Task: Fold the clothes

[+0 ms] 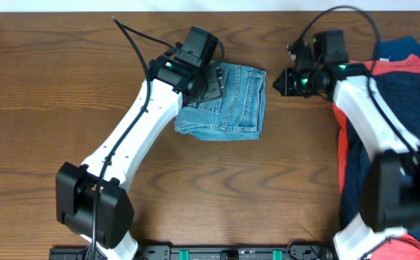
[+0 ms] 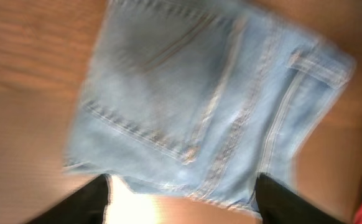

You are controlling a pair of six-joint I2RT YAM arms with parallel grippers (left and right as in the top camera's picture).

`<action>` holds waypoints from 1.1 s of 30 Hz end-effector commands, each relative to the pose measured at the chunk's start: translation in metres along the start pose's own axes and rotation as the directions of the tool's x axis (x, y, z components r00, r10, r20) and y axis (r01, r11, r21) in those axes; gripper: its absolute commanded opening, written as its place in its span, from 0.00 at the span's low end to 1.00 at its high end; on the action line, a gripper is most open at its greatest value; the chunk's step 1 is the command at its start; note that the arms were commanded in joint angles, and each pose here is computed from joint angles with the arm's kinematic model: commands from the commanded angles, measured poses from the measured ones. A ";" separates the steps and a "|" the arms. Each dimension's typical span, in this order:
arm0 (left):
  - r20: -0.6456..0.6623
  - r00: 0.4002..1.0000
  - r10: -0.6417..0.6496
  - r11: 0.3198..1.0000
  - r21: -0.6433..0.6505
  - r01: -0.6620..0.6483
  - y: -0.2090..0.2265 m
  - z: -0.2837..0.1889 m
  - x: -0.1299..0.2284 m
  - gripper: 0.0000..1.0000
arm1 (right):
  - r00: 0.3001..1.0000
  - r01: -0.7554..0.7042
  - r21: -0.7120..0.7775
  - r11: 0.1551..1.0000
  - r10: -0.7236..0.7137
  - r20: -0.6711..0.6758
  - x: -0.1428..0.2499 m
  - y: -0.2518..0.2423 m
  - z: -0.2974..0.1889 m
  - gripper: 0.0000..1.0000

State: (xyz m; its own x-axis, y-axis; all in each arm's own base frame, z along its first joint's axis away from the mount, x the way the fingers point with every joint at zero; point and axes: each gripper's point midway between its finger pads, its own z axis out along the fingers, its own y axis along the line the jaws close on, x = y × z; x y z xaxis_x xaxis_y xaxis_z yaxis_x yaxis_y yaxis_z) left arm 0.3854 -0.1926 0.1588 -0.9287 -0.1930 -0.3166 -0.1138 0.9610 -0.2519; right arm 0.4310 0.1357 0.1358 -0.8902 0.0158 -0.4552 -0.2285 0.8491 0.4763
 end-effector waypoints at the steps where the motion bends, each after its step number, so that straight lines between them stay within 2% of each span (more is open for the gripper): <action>1: -0.037 0.997 0.061 0.997 -0.048 -0.063 0.020 0.002 0.005 0.47 | 0.994 0.110 -0.204 0.973 -0.113 0.001 0.006 0.058 -0.011 0.08; 3: -0.070 0.997 0.041 0.996 -0.071 -0.046 0.034 0.011 0.012 0.27 | 0.990 0.135 -0.179 0.974 -0.141 -0.018 0.012 0.066 0.000 0.05; 5: -0.091 0.995 0.028 0.995 -0.090 -0.036 0.045 0.020 0.019 0.12 | 0.987 0.148 -0.102 0.984 -0.153 -0.042 0.018 0.060 0.013 0.04; 6: -0.098 0.995 0.022 0.995 -0.095 -0.032 0.049 0.025 0.022 0.07 | 0.988 0.143 -0.039 0.989 -0.145 -0.058 0.021 0.051 0.022 0.03; 7: -0.109 0.994 0.028 0.996 -0.085 -0.037 0.052 0.033 0.027 0.06 | 0.988 0.135 0.025 0.991 -0.133 -0.074 0.024 0.042 0.031 0.04; 11: -0.118 0.981 0.151 0.988 0.060 -0.144 0.039 0.064 0.044 0.06 | 0.986 0.121 0.184 0.975 -0.096 -0.137 0.039 0.006 0.071 0.03; 14: -0.095 0.973 0.212 0.975 0.082 -0.205 0.044 0.085 0.055 0.07 | 0.984 0.051 0.283 0.958 0.001 -0.179 0.056 -0.032 0.100 0.03; 17: -0.104 0.964 0.243 0.969 0.079 -0.235 0.056 0.101 0.068 0.09 | 0.966 -0.015 0.309 0.951 0.094 -0.242 0.081 -0.061 0.119 0.03; 21: -0.180 0.955 0.238 0.971 0.049 -0.233 0.080 0.116 0.090 0.12 | 0.922 -0.058 0.282 0.958 0.159 -0.352 0.112 -0.073 0.121 0.01; 25: -0.174 0.960 0.218 0.976 0.056 -0.211 0.083 0.114 0.084 0.12 | 0.934 0.002 0.236 0.972 0.082 -0.349 0.100 -0.061 0.105 0.01; 29: -0.119 0.971 0.206 0.977 0.071 -0.199 0.074 0.084 0.057 0.13 | 0.963 0.041 0.190 0.981 0.012 -0.270 0.070 -0.033 0.069 0.01; 31: -0.058 0.976 0.210 0.975 0.090 -0.204 0.063 0.060 0.039 0.17 | 0.977 0.065 0.135 0.989 -0.036 -0.208 0.053 -0.011 0.048 0.01; 32: -0.023 0.977 0.214 0.972 0.100 -0.211 0.057 0.050 0.031 0.24 | 0.983 0.078 0.098 0.992 -0.060 -0.171 0.044 0.003 0.038 0.01; 33: 0.018 0.976 0.217 0.970 0.112 -0.218 0.052 0.041 0.022 0.27 | 0.986 0.092 0.065 0.994 -0.082 -0.143 0.037 0.014 0.030 0.01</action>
State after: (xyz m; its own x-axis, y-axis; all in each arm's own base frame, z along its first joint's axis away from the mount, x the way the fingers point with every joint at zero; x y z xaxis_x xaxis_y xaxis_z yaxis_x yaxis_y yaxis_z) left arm 0.3470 -0.1467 0.0418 -0.9757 0.0224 -0.2177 0.0760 0.9676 -0.2408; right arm 0.3992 0.1581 0.0457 -0.9647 -0.1145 -0.2370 -0.1945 0.9166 0.3492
